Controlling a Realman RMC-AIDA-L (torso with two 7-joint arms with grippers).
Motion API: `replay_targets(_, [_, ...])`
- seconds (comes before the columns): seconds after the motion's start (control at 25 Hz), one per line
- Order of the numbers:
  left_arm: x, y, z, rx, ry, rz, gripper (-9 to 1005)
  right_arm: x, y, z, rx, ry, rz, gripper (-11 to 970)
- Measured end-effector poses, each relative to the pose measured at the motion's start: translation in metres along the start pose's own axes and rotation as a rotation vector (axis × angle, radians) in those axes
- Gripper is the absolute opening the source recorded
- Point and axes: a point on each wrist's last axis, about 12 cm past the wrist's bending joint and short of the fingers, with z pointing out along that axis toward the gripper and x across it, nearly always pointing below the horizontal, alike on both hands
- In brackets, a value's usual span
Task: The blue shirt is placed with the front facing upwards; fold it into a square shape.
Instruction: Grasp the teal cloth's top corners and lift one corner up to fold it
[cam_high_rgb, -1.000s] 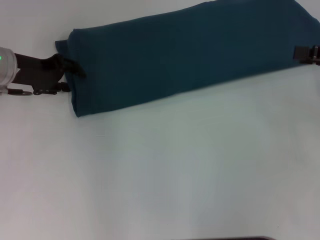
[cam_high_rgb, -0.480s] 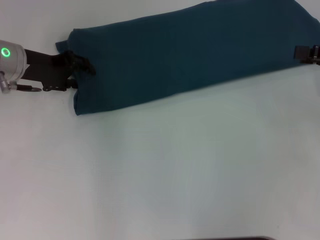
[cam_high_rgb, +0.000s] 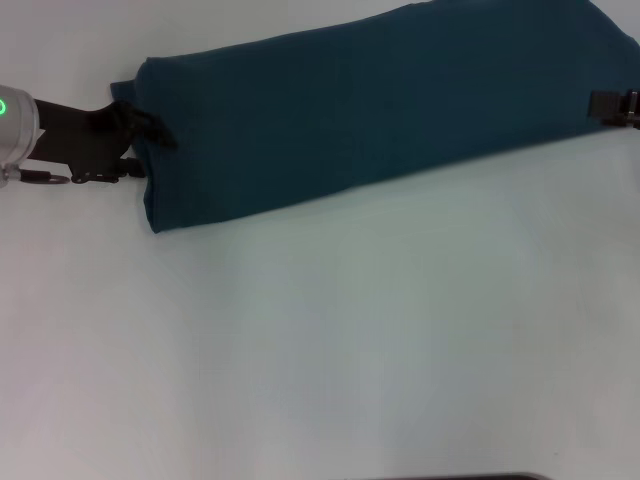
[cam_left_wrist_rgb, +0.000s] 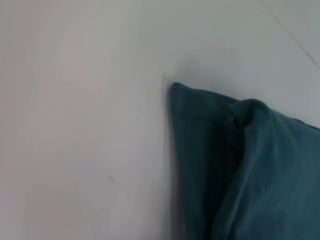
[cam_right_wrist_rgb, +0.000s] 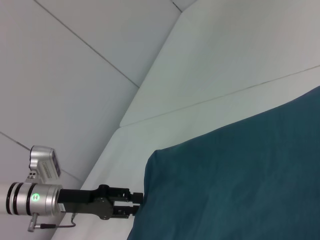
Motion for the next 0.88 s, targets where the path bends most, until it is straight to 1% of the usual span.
replay_targets(0.2, [0.000,0.002,0.000,-0.013,0.002,-0.006,583,-0.001,0.000,0.000,-0.001,0.000,0.001,901])
replay_targets(0.36, [0.003,0.001,0.003,-0.011,0.009,-0.005,582,-0.001,0.000,0.001,-0.002,0.000,-0.003,901])
replay_targets(0.88, [0.004,-0.024,0.011,0.026,0.041,0.044,550,0.000,0.000,-0.001,0.001,0.000,-0.002,901])
